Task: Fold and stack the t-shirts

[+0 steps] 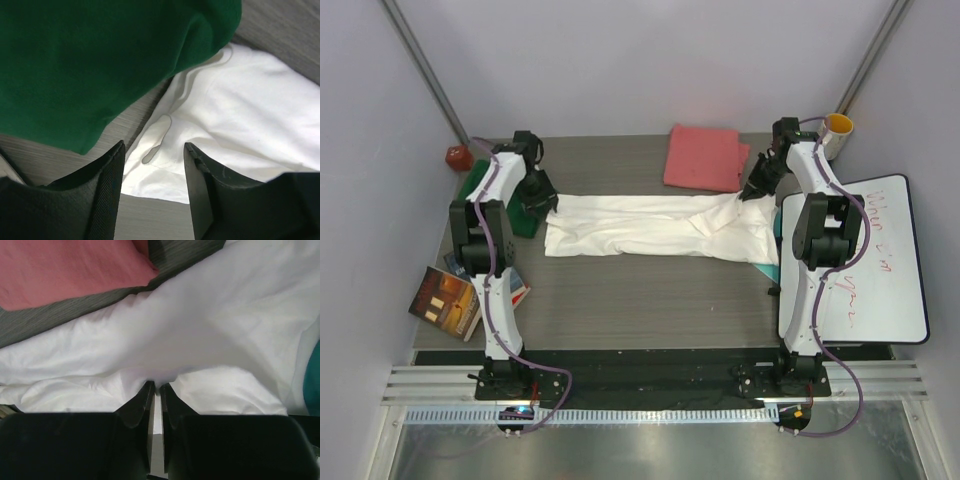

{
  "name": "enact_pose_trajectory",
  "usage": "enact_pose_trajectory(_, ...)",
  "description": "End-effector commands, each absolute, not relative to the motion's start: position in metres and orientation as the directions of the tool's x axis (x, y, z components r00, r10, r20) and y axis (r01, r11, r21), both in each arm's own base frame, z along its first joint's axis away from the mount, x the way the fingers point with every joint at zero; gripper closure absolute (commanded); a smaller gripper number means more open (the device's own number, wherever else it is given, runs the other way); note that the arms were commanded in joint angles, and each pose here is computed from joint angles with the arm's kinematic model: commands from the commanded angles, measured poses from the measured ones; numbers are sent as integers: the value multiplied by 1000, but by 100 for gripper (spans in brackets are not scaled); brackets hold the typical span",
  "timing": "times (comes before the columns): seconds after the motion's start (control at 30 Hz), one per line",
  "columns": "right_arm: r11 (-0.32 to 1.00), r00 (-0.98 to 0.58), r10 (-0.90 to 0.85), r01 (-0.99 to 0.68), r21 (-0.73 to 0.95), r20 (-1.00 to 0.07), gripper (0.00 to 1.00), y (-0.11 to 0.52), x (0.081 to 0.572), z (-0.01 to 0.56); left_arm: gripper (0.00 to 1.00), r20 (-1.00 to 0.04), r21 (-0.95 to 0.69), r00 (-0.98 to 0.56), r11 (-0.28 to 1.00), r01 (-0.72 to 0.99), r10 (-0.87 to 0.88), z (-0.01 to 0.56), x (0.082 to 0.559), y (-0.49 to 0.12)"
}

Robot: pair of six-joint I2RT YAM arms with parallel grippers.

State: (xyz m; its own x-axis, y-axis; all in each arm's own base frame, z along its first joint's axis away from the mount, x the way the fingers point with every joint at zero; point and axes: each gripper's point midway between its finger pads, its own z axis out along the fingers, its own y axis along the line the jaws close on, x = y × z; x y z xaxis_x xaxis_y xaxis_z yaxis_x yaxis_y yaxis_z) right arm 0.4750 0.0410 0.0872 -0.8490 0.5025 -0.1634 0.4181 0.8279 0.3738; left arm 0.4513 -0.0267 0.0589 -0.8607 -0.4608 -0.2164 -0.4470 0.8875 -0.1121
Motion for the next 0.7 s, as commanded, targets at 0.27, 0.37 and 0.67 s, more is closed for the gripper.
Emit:
enact_pose_trajectory(0.27, 841, -814, 518, 429, 331, -262, 78, 23, 479, 116, 58, -379, -239, -815, 897, -371, -438, 133, 462, -41)
enact_pose_trajectory(0.37, 839, -813, 515, 413, 354, -272, 77, 27, 474, 128, 62, -345, -252, -871, 929, -272, -349, 125, 437, -77)
enact_pose_trajectory(0.67, 845, -871, 455, 356, 398, -185, 73, 68, 421, 116, 64, -202, -289, -962, 950, -122, -185, 75, 381, -151)
